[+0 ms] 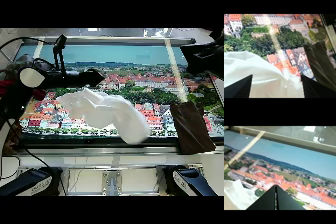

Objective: Fold the shirts.

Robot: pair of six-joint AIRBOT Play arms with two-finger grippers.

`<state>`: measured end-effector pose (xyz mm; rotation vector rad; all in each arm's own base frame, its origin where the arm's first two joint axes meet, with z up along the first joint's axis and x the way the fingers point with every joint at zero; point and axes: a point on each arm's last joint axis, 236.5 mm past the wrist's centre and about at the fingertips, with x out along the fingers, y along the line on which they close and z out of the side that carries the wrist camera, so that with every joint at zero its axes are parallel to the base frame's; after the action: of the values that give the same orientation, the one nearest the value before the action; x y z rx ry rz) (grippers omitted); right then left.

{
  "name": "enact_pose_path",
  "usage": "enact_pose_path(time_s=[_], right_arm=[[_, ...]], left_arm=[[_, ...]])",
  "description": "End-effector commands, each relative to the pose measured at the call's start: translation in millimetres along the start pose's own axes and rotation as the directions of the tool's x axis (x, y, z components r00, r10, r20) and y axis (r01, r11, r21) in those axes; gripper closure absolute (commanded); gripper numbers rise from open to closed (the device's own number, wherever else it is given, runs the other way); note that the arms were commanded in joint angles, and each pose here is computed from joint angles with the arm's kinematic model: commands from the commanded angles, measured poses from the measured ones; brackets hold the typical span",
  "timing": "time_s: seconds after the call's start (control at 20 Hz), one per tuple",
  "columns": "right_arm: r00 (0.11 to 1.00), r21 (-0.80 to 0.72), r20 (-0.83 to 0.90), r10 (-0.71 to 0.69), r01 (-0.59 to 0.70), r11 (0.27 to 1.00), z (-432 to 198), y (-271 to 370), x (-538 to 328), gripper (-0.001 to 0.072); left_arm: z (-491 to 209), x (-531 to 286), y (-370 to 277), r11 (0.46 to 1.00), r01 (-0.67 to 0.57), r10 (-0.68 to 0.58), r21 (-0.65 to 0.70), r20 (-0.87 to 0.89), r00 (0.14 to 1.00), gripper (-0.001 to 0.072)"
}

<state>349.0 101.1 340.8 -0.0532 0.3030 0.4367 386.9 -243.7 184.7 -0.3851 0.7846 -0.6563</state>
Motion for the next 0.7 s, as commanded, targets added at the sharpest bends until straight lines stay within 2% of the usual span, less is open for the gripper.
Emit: enact_pose_path(time_s=[0.0, 0.1, 0.15, 0.3, 0.35, 0.4, 0.45, 0.5, 0.65], right_arm=[[0.957, -0.160, -0.223, -0.185, 0.151, 0.975, -53, -45, -8, 0.0696], [0.909, -0.158, -0.356, -0.218, 0.171, 0.972, -86, -57, -7, 0.0696], [0.893, -0.115, -0.404, -0.200, 0.167, 0.979, -101, -57, 0, 0.0696], [0.828, 0.097, -0.558, -0.050, 0.125, 0.987, -165, -39, 35, 0.0676], [0.783, 0.170, -0.621, 0.034, 0.093, 0.981, -196, -25, 43, 0.0647], [0.742, 0.237, -0.662, 0.107, 0.071, 0.969, -223, -12, 49, 0.0552], [0.701, 0.307, -0.690, 0.182, 0.056, 0.950, -251, 2, 52, 0.0427], [0.657, 0.345, -0.720, 0.222, 0.061, 0.937, -277, 11, 50, 0.0395], [0.514, 0.454, -0.788, 0.339, 0.112, 0.884, -354, 40, 29, 0.0395]], left_arm=[[4, -19, 80, 0.974, -0.222, 0.221, -0.040, -0.021, 0.975, 0.0004], [-34, -39, 151, 0.883, -0.420, 0.392, -0.210, -0.163, 0.905, 0.0004], [-64, -40, 173, 0.849, -0.472, 0.420, -0.238, -0.240, 0.875, 0.0005], [-154, -15, 197, 0.806, -0.504, 0.382, -0.310, -0.378, 0.843, 0.0013], [-165, -10, 207, 0.798, -0.514, 0.398, -0.315, -0.365, 0.842, 0.0012], [-167, -7, 215, 0.789, -0.517, 0.410, -0.333, -0.343, 0.845, 0.0012], [-163, -8, 222, 0.779, -0.519, 0.421, -0.352, -0.320, 0.849, 0.0012], [-157, -11, 227, 0.773, -0.520, 0.432, -0.362, -0.300, 0.851, 0.0012], [-149, -18, 241, 0.753, -0.529, 0.456, -0.392, -0.270, 0.848, 0.0012]])
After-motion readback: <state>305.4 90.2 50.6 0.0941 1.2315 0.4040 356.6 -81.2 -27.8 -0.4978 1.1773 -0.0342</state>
